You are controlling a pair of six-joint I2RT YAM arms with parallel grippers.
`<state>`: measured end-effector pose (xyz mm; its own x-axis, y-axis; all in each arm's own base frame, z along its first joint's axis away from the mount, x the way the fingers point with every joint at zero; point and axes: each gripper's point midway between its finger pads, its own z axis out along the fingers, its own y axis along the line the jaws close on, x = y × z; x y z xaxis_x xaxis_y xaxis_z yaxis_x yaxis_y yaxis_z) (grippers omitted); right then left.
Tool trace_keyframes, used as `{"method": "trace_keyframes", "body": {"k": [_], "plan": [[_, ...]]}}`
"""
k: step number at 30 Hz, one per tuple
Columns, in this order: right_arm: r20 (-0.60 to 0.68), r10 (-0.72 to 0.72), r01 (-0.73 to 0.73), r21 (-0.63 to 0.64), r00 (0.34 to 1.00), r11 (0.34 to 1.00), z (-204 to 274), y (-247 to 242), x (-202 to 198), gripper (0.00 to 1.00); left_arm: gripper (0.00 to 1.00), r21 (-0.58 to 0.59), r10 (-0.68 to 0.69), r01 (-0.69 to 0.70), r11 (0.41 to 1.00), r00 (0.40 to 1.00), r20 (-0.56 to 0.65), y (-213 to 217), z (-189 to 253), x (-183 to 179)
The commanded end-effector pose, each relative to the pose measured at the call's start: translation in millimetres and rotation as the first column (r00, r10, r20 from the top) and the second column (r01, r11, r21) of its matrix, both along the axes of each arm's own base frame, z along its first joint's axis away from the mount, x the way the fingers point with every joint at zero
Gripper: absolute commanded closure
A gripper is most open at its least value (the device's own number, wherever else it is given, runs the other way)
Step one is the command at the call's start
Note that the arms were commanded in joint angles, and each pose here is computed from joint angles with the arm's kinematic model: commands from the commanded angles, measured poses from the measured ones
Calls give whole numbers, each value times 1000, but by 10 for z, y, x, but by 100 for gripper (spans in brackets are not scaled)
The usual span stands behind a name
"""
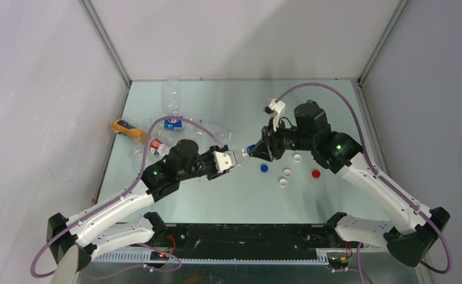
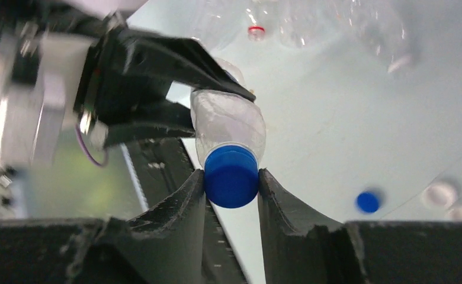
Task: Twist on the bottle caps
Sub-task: Screw the bottle cap onto the plastic bottle.
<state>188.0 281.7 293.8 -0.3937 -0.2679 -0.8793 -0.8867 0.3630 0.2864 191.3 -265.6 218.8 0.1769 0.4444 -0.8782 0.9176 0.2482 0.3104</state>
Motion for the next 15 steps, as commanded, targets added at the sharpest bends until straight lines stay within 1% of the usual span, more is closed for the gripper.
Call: {"method": "trace_keyframes", "body": {"k": [1,2,3,4,6,7,8,9,10,11,12,13,14,15], "plan": [[-457,-355,390,-19,816,921,-152,145,145,100,98,-173,256,-217,961,935,247,25,564,406],[-503,-407,460,-19,763,888,-156,151,184,100,98,-172,256,-216,961,928,269,8,535,392],[-514,-413,477,-8,752,879,-185,194,179,100,98,-172,283,-243,955,918,279,39,530,421],[-534,-438,522,8,724,853,-152,192,214,100,98,-176,296,-255,951,913,279,46,506,426],[-531,-447,549,43,720,835,-104,199,248,100,99,-172,307,-268,948,913,269,66,458,426],[-516,-445,551,66,732,832,-56,198,273,98,99,-172,313,-275,946,914,257,74,442,425],[-473,-445,544,90,760,834,9,163,282,86,99,-157,320,-287,945,914,250,101,407,431],[-443,-441,537,114,780,836,70,147,297,78,99,-151,323,-293,944,916,237,114,384,427],[-373,-425,503,140,825,853,147,108,284,60,100,-127,314,-292,948,924,221,135,329,418],[-330,-412,481,161,849,862,210,83,289,51,100,-135,313,-290,948,929,200,134,342,410],[-235,-378,421,177,896,889,276,44,256,36,100,-102,292,-278,955,941,169,165,248,386],[-134,-355,374,170,925,912,287,-2,266,30,100,-101,289,-277,956,947,143,176,232,376],[-86,-312,323,175,946,930,334,-39,209,21,100,-87,244,-236,968,964,108,165,170,317],[26,-266,259,161,964,952,359,-83,187,16,100,-74,225,-219,973,971,81,172,130,281]]}}
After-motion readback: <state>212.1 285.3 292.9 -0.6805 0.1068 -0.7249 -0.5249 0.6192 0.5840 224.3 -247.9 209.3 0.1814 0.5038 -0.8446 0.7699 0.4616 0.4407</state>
